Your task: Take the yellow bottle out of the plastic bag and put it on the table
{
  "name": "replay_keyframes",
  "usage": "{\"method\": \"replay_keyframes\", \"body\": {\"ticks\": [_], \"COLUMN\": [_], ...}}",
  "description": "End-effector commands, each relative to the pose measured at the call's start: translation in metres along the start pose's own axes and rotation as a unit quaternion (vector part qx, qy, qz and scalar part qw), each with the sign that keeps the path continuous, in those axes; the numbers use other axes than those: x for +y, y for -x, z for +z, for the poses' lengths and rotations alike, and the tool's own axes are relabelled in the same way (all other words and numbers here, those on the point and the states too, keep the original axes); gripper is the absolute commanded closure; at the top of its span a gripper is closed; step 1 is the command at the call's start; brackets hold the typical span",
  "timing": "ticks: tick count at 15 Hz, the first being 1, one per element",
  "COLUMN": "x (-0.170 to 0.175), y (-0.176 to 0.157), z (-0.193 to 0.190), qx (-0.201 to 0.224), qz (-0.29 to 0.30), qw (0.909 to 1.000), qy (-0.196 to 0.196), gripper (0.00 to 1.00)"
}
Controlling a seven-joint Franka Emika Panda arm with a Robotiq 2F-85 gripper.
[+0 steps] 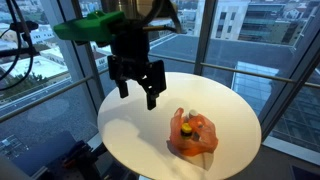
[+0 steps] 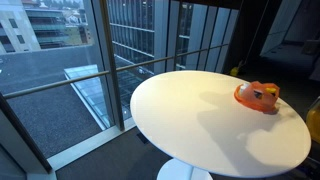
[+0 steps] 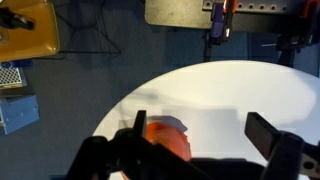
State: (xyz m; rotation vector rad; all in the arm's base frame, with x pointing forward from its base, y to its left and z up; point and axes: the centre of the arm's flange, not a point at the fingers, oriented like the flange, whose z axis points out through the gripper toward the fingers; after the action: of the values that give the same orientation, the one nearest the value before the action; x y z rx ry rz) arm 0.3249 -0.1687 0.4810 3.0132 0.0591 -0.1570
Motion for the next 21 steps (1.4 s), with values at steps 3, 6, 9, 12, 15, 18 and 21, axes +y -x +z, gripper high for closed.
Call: {"method": "replay_keyframes", "body": {"ticks": [3,6,9,12,15,18,21], "x": [0.000,0.000,-0.010,-0.025,-0.036,-0.036,-0.031], "y": [0.000,0.000,-0.014,-0.031,-0.051,-0.069,-0.088], "z": [-0.001,-0.001,-0.001,0.002,0.009,0.021,0.037], "qx": [0.001,0.001,-0.002,0.000,0.008,0.015,0.019], "qz": [0.000,0.000,-0.012,-0.023,-0.028,-0.017,0.001], "qw": [1.0000,1.0000,0.9999,0.9997,0.9993,0.9991,0.9986], "qy": [0.000,0.000,-0.007,-0.012,-0.023,-0.037,-0.049], "gripper": [0.00,0.00,0.00,0.00,0.00,0.00,0.00]}}
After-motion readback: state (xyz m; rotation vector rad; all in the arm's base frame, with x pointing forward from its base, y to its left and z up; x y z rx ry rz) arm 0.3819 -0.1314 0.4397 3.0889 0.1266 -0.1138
